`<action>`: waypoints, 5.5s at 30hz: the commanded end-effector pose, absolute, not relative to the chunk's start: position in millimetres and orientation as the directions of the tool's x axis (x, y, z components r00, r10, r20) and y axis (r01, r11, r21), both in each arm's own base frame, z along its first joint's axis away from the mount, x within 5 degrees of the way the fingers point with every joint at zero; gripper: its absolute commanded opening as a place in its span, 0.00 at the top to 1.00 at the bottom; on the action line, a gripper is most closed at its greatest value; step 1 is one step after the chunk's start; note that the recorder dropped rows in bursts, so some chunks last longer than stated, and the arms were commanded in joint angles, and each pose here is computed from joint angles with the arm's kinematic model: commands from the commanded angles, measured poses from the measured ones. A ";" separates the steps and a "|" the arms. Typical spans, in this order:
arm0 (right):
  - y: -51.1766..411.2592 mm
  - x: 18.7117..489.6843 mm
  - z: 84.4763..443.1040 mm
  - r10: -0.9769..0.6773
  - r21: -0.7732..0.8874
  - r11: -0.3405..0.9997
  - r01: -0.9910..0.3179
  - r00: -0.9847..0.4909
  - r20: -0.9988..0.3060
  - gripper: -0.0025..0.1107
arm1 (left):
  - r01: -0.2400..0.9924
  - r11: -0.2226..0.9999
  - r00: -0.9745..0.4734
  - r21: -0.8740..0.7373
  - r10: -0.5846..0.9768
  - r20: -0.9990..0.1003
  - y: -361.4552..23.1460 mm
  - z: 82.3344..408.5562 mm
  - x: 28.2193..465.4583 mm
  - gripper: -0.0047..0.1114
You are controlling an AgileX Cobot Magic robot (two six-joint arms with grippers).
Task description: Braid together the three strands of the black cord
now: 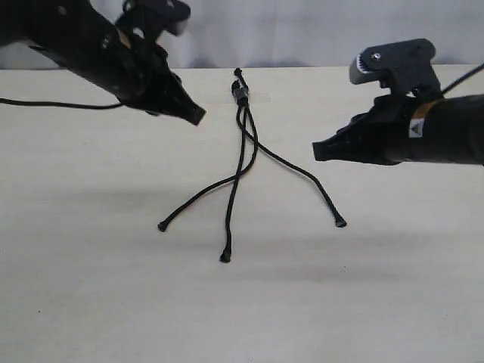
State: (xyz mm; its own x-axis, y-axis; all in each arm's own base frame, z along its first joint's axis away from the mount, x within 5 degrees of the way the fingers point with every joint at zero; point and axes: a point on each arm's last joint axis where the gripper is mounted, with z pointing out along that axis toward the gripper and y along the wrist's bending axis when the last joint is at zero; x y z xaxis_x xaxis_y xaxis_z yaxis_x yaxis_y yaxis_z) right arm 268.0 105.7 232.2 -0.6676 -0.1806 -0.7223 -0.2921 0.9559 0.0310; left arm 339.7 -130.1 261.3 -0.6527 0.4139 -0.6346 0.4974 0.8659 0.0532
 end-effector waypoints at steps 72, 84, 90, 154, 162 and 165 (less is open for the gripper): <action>153.4 353.1 86.2 -0.573 -0.162 0.815 -0.557 -0.816 -0.075 0.94 | 0.392 0.914 -0.309 0.103 0.236 -0.921 -79.9 313.1 217.9 0.96; 218.5 316.7 131.1 -0.739 -0.080 0.669 -0.739 -0.651 -0.174 0.94 | 0.392 0.914 -0.309 0.103 0.236 -0.921 -79.9 313.1 217.9 0.96; 189.0 333.9 153.9 -0.677 -0.099 0.731 -0.676 -0.699 -0.229 0.94 | 0.392 0.914 -0.309 0.103 0.236 -0.921 -79.9 313.1 217.9 0.96; 32.4 70.3 215.9 -0.002 0.044 0.909 -0.415 -0.110 -0.994 0.94 | 0.396 0.913 -0.321 0.102 0.241 -0.916 -79.9 311.9 217.4 0.96; 32.4 70.3 215.9 -0.002 0.044 0.909 -0.415 -0.110 -0.994 0.94 | 0.396 0.913 -0.321 0.102 0.241 -0.916 -79.9 311.9 217.4 0.96; 30.2 71.1 212.4 0.001 0.044 0.922 -0.386 -0.111 -0.994 0.94 | 0.396 0.913 -0.321 0.102 0.241 -0.916 -79.9 311.9 217.4 0.96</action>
State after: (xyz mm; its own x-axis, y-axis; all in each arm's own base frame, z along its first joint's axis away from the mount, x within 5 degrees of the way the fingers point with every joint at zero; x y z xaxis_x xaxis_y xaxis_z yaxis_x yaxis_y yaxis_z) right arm 70.7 32.3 215.6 -0.1156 -0.0111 -0.9932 -0.4118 0.9105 0.0377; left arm 218.5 -81.3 311.5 -0.3219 0.2537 -0.9121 0.4035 0.9083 0.1102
